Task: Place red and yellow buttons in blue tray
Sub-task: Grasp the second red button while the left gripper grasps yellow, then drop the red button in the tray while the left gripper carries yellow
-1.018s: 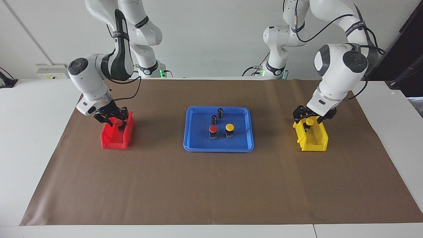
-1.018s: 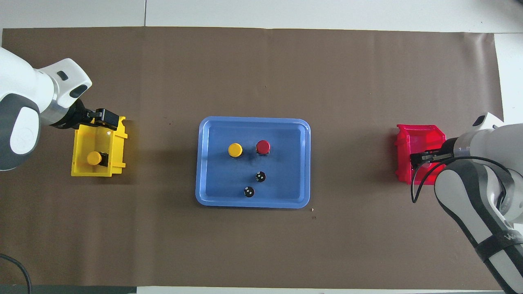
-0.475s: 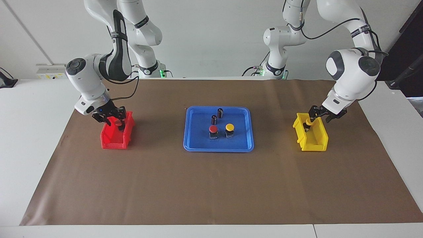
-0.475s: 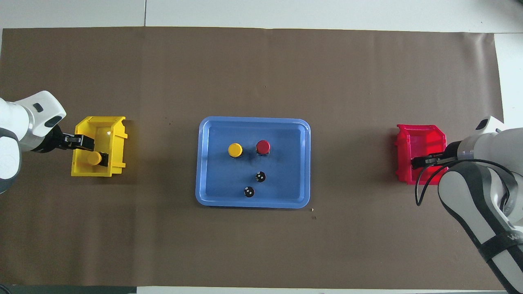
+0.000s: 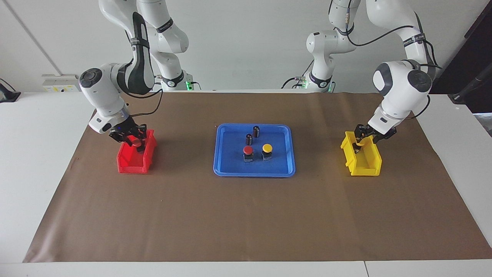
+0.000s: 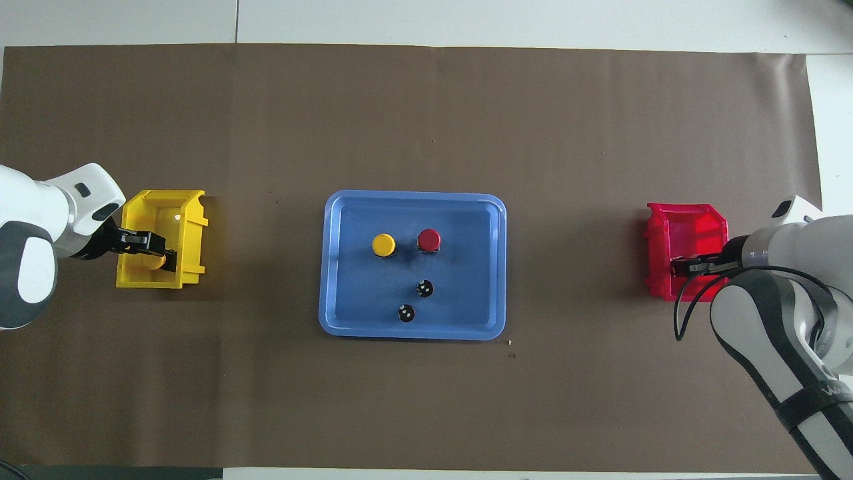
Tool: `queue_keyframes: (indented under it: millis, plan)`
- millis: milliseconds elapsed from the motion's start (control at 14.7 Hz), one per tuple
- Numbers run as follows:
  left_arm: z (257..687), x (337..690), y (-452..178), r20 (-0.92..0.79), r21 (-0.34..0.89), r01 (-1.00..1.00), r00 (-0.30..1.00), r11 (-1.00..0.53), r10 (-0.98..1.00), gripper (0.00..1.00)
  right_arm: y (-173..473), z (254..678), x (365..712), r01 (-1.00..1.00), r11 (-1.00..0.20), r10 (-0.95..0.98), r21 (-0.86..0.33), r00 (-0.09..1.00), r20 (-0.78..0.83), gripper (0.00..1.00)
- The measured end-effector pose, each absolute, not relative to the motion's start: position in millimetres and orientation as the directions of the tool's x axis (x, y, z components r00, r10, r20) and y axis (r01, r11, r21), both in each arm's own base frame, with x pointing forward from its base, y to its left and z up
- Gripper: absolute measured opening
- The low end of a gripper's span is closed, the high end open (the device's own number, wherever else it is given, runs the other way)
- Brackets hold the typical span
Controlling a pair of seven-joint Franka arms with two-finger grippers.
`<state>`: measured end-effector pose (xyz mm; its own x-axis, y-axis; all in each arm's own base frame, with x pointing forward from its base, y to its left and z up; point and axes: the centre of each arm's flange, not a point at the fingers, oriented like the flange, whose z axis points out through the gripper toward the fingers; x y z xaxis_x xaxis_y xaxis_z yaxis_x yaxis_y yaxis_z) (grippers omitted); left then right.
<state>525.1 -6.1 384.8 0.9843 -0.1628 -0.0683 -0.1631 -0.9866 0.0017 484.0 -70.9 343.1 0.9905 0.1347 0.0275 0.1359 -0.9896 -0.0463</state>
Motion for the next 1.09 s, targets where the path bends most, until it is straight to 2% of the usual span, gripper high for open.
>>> queue_keyframes:
  millis: [204, 475, 543, 611, 679, 747, 814, 950, 1086]
  plan:
    - [379, 521, -6, -0.077, 0.003, -0.163, 0.984, -0.987, -0.163, 0.7, -70, 357, 492, 0.175, -0.983, 0.175, -0.051, 0.984, 0.019, 0.41]
    - [366, 516, -7, -0.065, 0.001, -0.161, 0.985, -0.987, -0.161, 0.7, -56, 463, 545, 0.235, -0.971, 0.238, -0.054, 0.969, -0.066, 0.41]
    - [364, 515, -7, -0.065, 0.001, -0.157, 0.986, -0.988, -0.156, 0.64, -35, 488, 559, 0.228, -0.973, 0.231, -0.046, 0.969, -0.082, 0.41]
    - [364, 515, -7, -0.064, 0.0, -0.149, 0.987, -0.989, -0.149, 0.64, -2, 507, 571, 0.213, -0.976, 0.216, -0.036, 0.972, -0.091, 0.41]
    - [364, 515, -7, -0.063, 0.0, -0.142, 0.988, -0.99, -0.142, 0.58, 41, 515, 581, 0.19, -0.981, 0.191, -0.025, 0.978, -0.087, 0.41]
    - [364, 515, -7, -0.062, -0.001, -0.139, 0.988, -0.99, -0.138, 0.46, 90, 514, 585, 0.152, -0.988, 0.153, -0.015, 0.986, -0.071, 0.41]
    - [367, 516, -7, -0.061, -0.001, -0.139, 0.989, -0.99, -0.138, 0.41, 138, 505, 586, 0.108, -0.994, 0.108, -0.011, 0.993, -0.038, 0.41]
    - [388, 526, -7, -0.07, 0.0, -0.14, 0.988, -0.99, -0.139, 0.41, 227, 470, 573, 0.042, -0.999, 0.04, -0.031, 0.998, 0.038, 0.41]
    - [437, 544, -12, -0.084, 0.002, -0.159, 0.984, -0.987, -0.159, 0.41, 276, 430, 556, 0.007, -0.999, 0.004, -0.047, 0.998, 0.061, 0.41]
